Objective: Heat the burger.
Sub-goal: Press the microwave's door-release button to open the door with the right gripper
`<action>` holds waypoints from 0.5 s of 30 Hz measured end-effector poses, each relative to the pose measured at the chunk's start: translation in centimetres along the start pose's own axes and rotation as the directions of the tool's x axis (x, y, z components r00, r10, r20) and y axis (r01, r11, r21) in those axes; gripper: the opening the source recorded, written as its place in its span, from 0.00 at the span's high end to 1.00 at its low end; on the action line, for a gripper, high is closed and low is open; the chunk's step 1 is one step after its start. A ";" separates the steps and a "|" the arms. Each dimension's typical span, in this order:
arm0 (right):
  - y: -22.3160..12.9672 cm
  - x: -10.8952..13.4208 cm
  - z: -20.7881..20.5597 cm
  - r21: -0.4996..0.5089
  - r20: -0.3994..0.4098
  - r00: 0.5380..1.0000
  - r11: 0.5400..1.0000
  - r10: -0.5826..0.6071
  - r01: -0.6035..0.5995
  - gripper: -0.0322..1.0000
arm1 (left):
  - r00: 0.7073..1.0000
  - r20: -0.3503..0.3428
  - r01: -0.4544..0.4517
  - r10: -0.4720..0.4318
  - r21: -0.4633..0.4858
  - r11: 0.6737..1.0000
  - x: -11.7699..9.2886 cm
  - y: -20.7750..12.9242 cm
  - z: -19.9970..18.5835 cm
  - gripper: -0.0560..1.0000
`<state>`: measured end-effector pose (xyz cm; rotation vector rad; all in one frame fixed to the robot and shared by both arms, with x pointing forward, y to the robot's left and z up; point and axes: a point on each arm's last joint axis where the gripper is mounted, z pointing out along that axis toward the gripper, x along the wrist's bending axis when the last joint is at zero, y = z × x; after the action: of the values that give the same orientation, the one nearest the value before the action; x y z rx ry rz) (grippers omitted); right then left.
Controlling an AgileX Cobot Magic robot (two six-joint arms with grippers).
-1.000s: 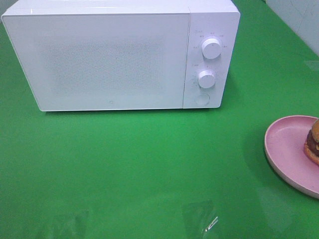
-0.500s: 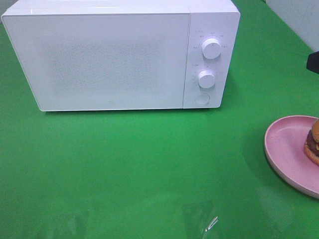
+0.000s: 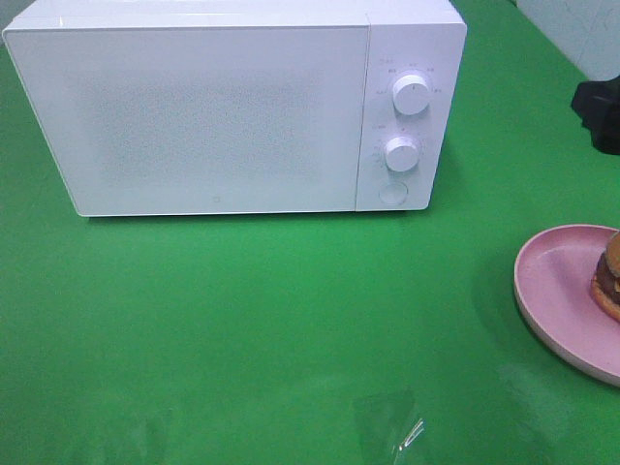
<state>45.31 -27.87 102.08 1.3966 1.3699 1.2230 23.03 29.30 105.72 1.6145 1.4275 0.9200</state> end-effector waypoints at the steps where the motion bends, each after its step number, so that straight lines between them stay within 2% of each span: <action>1: -0.6 0.4 0.5 0.005 -0.010 1.000 1.000 -0.026 0.026 0.24 | 1.000 0.000 0.000 0.000 0.000 1.000 0.0 0.0 0.0 0.01; 10: -2.5 3.3 2.4 -0.011 -0.033 0.992 0.993 -0.122 0.121 0.24 | 1.000 0.000 0.000 0.000 0.000 1.000 0.0 0.0 0.0 0.01; 14: -3.9 5.8 3.0 -0.070 0.004 0.989 0.986 -0.150 0.150 0.24 | 1.000 0.000 0.000 0.000 0.000 1.000 0.0 0.0 0.0 0.01; 15: -3.9 5.8 3.0 -0.070 0.004 0.989 0.986 -0.150 0.150 0.24 | 1.000 0.000 0.000 0.000 0.000 1.000 0.0 0.0 0.0 0.01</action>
<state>47.11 -21.59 98.25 1.2213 1.3935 1.1614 23.03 29.30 105.72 1.6145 1.4275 0.9200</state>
